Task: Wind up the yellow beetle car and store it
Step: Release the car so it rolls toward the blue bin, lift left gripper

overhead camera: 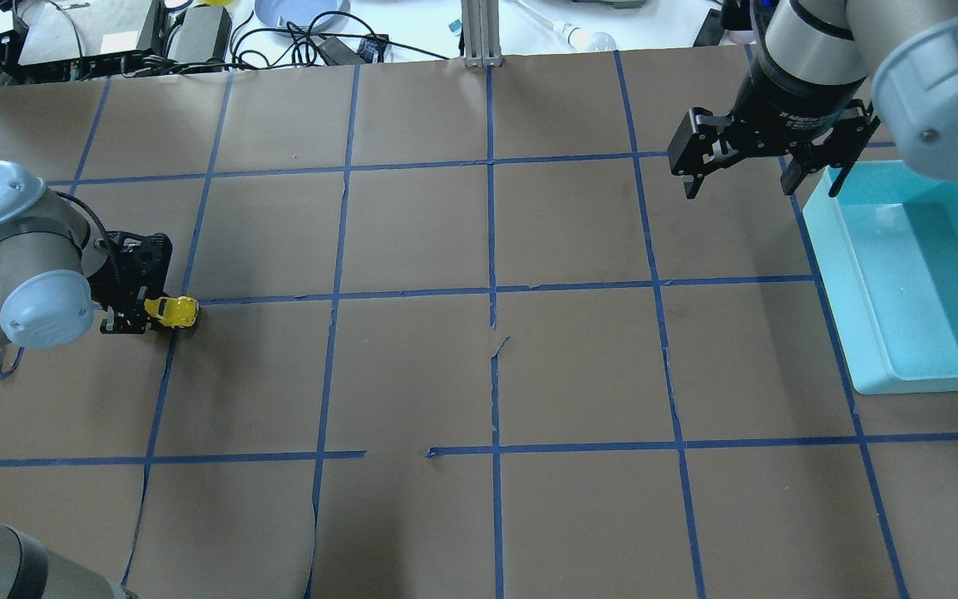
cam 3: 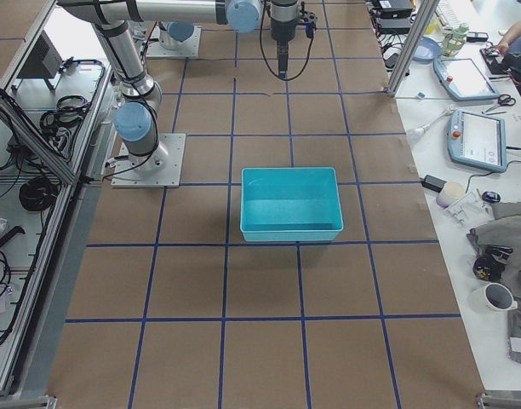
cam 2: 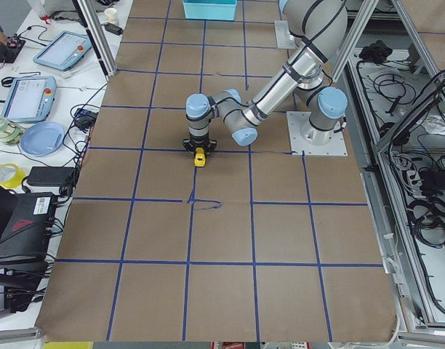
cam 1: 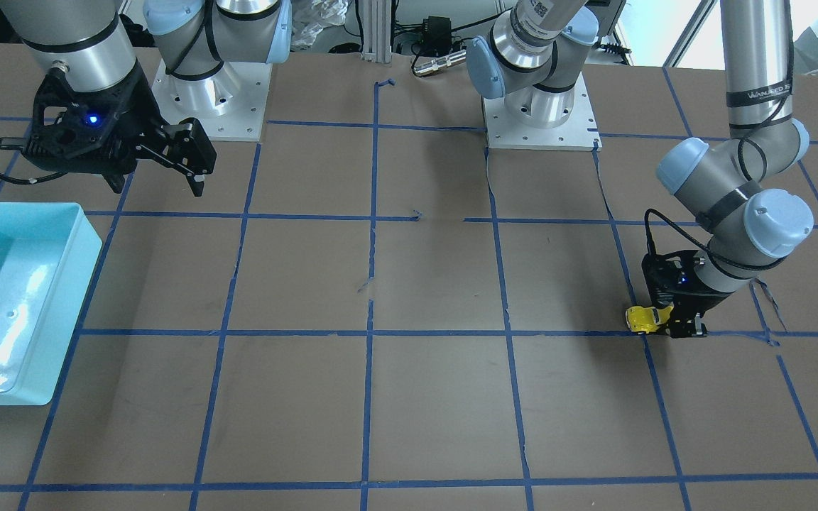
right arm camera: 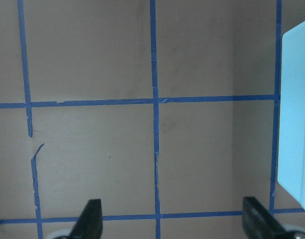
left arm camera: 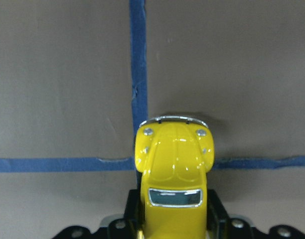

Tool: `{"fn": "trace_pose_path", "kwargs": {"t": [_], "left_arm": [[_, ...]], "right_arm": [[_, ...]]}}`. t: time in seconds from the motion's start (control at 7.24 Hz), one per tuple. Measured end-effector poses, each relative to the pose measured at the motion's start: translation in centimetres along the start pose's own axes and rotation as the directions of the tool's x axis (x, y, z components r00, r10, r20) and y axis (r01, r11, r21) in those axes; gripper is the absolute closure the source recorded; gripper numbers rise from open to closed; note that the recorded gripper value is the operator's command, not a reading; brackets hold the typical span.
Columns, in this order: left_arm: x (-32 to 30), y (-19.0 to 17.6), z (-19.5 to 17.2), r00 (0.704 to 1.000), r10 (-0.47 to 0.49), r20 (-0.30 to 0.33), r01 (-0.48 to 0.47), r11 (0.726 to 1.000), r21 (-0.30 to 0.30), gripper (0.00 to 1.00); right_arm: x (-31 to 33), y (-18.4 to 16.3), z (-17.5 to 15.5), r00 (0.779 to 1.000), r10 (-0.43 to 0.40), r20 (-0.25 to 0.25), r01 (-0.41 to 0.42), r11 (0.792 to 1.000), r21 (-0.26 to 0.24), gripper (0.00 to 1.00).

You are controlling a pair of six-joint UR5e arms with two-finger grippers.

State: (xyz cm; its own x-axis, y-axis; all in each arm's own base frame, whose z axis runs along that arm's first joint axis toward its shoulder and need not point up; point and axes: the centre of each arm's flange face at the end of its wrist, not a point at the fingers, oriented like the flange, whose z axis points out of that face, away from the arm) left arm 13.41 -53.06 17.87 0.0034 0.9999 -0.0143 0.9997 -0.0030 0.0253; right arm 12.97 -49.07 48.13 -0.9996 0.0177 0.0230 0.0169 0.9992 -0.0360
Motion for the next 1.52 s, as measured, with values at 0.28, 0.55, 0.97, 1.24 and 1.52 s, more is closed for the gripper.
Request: {"fn": "trace_pose_path", "kwargs": {"t": [0.28,0.55,0.97,1.24,1.52], "left_arm": [[-0.1,0.2,0.0,0.999,-0.032,-0.001,0.032,0.999,-0.003,0.00],[-0.4,0.3,-0.1,0.998,-0.057,0.005,0.057,0.998,-0.005,0.00],[-0.6,0.0,-0.4,0.997,-0.075,0.010,0.075,0.997,-0.005,0.00],[-1.4,-4.5,-2.4,0.991,-0.132,0.026,0.132,0.991,-0.010,0.00],[-1.9,-12.1,-5.8,0.976,-0.216,0.013,0.216,0.976,0.009,0.00]], "right_arm": [[0.0,0.0,0.0,1.000,0.000,-0.001,0.000,1.000,-0.002,0.00],[0.0,0.1,0.1,1.000,-0.001,0.000,0.001,1.000,-0.003,0.00],[0.0,0.2,0.4,1.000,0.000,-0.001,0.000,1.000,-0.009,0.00],[0.0,0.2,0.3,1.000,0.000,-0.002,0.000,1.000,-0.009,0.00],[0.0,0.2,0.3,1.000,0.000,-0.002,0.000,1.000,-0.009,0.00]]}}
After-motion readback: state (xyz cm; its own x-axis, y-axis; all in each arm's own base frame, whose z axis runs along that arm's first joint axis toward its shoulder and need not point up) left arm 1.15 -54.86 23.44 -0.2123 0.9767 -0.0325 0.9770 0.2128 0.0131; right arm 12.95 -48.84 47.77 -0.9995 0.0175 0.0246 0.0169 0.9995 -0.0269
